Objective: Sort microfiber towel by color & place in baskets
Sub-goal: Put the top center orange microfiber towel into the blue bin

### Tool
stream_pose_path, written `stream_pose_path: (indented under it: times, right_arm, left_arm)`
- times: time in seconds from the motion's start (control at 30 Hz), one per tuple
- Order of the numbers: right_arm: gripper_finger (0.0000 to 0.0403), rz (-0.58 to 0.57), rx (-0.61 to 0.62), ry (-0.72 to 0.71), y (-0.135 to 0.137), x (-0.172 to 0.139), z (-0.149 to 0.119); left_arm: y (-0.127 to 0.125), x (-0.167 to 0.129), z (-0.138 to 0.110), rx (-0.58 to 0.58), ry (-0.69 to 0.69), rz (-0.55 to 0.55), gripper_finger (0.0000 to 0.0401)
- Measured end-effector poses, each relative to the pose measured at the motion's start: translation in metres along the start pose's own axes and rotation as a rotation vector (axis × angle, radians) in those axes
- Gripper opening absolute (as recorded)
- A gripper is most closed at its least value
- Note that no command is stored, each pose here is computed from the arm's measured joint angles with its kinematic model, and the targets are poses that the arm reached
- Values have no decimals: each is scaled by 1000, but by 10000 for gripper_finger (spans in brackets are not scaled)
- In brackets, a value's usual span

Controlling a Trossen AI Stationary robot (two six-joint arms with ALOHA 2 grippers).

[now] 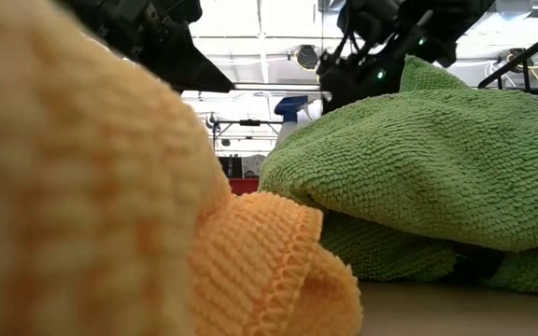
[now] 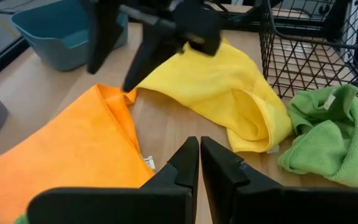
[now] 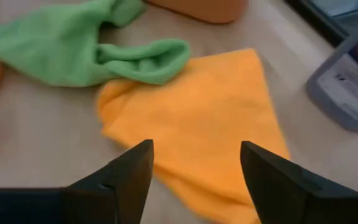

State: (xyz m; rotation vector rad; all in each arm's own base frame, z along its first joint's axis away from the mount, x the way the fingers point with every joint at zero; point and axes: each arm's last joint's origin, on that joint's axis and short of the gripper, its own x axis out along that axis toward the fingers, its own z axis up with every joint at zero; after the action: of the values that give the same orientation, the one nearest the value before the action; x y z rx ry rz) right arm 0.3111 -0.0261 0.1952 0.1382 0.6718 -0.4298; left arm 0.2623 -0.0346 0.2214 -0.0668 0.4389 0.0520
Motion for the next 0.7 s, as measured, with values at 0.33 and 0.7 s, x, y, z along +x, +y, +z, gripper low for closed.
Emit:
stream_pose_path:
  times: [0.33, 0.7]
  right_arm:
    - [305, -26, 25, 43, -3, 53, -5]
    - [309, -5, 9, 189, -11, 102, -4]
  left_arm:
    - [0, 0, 1, 19, -7, -1, 24]
    - [-1, 0, -1, 25, 13, -11, 24]
